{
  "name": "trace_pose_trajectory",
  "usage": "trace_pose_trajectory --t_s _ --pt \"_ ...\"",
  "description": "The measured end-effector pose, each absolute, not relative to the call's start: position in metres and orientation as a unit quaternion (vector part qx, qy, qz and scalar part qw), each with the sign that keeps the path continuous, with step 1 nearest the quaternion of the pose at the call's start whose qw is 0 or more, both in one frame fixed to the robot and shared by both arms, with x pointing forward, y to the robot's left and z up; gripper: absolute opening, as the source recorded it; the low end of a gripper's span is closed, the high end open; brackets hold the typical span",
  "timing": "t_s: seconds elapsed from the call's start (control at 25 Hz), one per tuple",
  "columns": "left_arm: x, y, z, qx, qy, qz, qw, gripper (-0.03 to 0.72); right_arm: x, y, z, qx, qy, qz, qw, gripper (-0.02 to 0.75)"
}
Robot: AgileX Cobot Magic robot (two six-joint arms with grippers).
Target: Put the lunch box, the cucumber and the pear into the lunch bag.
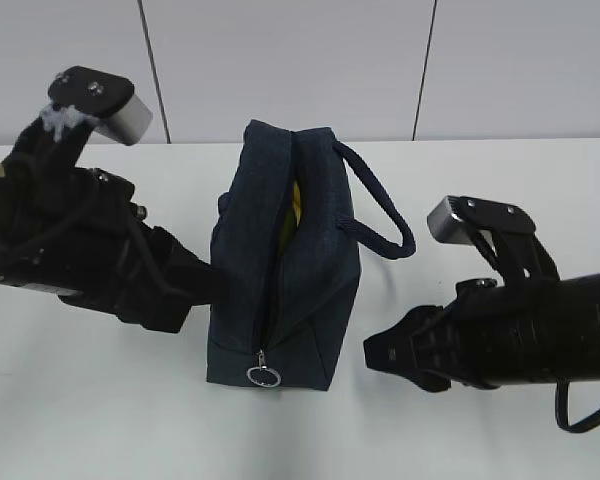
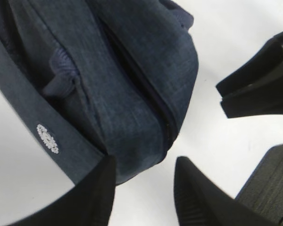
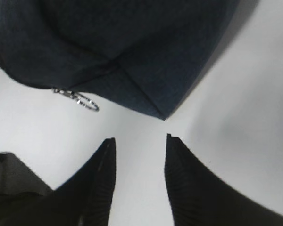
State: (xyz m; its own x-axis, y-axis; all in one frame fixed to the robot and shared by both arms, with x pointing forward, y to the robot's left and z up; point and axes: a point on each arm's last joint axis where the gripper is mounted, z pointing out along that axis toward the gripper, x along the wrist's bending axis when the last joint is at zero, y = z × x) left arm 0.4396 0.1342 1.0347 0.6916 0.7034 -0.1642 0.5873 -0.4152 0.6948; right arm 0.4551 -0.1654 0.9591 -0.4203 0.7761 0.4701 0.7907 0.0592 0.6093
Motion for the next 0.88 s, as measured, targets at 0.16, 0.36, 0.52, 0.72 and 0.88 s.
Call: trace_pose_trajectory --t_s 0.16,0.36,0.52,0.72,0.88 --pt "0.435 0.135 1.042 0.826 0.395 0.064 0.397 0.252 0.470 -0.166 0.971 -0.528 -0.740 -0.415 -0.028 0.285" --pt "0.431 0.136 1.045 0.826 0.393 0.058 0.400 0.252 0.482 -0.171 0.988 -0.473 -0.791 -0.386 -0.033 0.285" --pt "0.431 0.136 1.045 0.827 0.393 0.056 0.398 0.252 0.481 -0.176 0.999 -0.436 -0.851 -0.293 -0.009 0.285" --pt "0.431 0.136 1.045 0.827 0.393 0.056 0.398 0.252 0.485 -0.201 1.017 -0.458 -0.879 -0.121 -0.046 0.285" --pt "0.431 0.136 1.045 0.827 0.393 0.056 0.398 0.252 0.489 -0.224 1.020 -0.512 -0.850 -0.020 -0.119 0.285"
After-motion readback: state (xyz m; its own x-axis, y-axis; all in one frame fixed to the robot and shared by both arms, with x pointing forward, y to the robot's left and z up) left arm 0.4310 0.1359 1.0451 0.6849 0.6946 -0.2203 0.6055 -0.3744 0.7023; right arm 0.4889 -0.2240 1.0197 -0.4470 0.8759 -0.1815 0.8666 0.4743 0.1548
